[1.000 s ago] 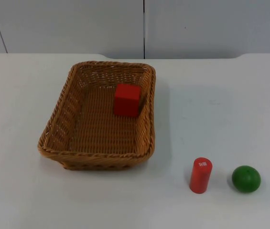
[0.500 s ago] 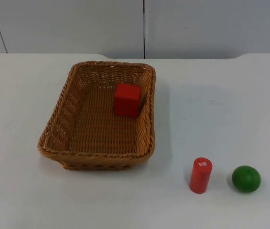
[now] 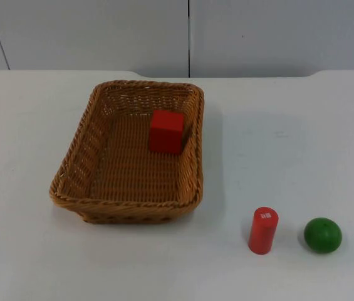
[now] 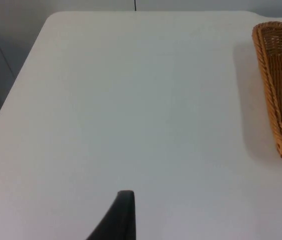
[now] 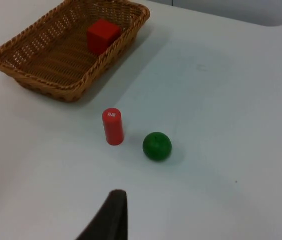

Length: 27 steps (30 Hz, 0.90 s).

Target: Pick up the basket with the left hand and place the object to the left of the red cylinder into the basket with the right hand.

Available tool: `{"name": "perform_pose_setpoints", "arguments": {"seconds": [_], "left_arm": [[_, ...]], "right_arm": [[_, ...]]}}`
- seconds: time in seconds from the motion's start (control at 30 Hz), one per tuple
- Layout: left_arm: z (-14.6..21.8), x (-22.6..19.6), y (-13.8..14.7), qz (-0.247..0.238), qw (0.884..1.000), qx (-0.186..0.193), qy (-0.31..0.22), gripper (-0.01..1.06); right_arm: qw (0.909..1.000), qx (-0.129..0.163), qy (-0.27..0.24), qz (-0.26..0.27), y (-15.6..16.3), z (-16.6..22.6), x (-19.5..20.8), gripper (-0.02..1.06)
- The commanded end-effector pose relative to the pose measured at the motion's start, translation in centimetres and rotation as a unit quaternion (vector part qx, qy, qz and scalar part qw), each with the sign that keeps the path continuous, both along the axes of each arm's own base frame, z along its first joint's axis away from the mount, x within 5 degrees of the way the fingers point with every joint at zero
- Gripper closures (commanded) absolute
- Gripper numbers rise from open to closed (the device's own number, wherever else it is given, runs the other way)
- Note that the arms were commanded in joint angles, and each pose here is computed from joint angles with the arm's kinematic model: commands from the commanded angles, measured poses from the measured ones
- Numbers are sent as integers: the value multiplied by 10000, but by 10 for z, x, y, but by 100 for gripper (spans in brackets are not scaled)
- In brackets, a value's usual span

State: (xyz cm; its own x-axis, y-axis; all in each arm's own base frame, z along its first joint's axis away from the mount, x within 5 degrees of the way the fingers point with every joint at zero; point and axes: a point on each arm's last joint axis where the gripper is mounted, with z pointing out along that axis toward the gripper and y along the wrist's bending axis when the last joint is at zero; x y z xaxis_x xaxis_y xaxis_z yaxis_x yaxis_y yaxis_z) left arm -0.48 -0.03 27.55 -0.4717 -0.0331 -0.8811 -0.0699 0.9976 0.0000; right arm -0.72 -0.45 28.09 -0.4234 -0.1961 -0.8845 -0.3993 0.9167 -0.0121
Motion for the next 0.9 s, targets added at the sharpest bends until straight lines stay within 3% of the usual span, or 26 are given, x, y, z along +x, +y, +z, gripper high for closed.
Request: {"name": "perform_pose_setpoints", "arguments": {"seconds": [0.0,0.33,0.63,0.87], "left_arm": [[-1,0,0,-7,10000,-40,-2,0],[-1,0,-1,-60,10000,-49,-3,0],[-1,0,-1,-60,10000,-49,-3,0],[-1,0,-1,-60,10000,-49,-3,0]], "right_arm": [[10000,2,-42,13,1,-1,1,-1],[9999,11,-51,-128,0,-1,1,-1],[9905,4,-52,-1375,2,-1,0,-1],[9808,11,-58,-1950,3,-1,0,-1]]}}
